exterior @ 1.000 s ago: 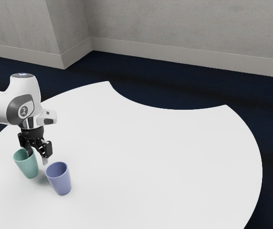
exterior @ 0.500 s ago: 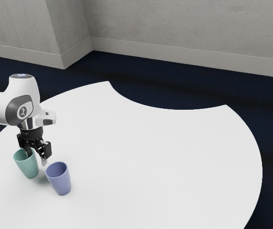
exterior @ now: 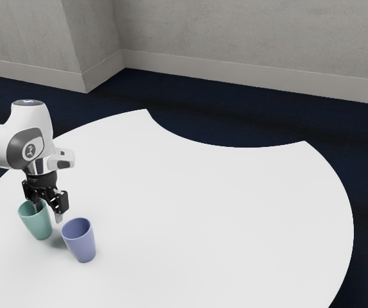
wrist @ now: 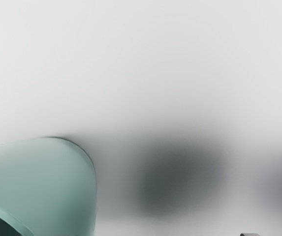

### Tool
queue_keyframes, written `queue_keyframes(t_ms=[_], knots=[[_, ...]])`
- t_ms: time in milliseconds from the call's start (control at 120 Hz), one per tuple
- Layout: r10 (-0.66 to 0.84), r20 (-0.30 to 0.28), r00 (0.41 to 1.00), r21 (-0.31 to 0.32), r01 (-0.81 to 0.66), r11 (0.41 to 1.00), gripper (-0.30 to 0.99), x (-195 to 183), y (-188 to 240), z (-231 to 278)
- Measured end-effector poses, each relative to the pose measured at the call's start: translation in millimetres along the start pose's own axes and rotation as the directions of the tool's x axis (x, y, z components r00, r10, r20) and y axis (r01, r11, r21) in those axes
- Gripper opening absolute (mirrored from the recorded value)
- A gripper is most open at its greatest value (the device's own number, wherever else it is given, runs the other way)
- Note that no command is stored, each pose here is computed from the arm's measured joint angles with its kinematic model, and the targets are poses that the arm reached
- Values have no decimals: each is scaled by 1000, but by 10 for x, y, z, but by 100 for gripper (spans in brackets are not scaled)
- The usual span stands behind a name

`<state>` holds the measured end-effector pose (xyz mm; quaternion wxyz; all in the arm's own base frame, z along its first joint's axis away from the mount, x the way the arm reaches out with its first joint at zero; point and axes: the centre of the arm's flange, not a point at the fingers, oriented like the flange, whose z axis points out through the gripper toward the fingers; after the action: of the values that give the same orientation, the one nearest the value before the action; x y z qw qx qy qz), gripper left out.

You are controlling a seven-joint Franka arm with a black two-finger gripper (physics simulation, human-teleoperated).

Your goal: Place the left cup onto the right cup

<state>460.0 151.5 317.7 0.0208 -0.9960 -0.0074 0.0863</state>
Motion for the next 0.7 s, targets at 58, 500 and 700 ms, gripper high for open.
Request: queue_keyframes(t_ms=[58,500,700], knots=[[-1,0,1000,0,1,1000,52,-1,-3,1],[-3,1,1000,-1,3,1000,52,-6,-33,5],[-5,1,1000,-2,5,1000,52,-13,-52,9]])
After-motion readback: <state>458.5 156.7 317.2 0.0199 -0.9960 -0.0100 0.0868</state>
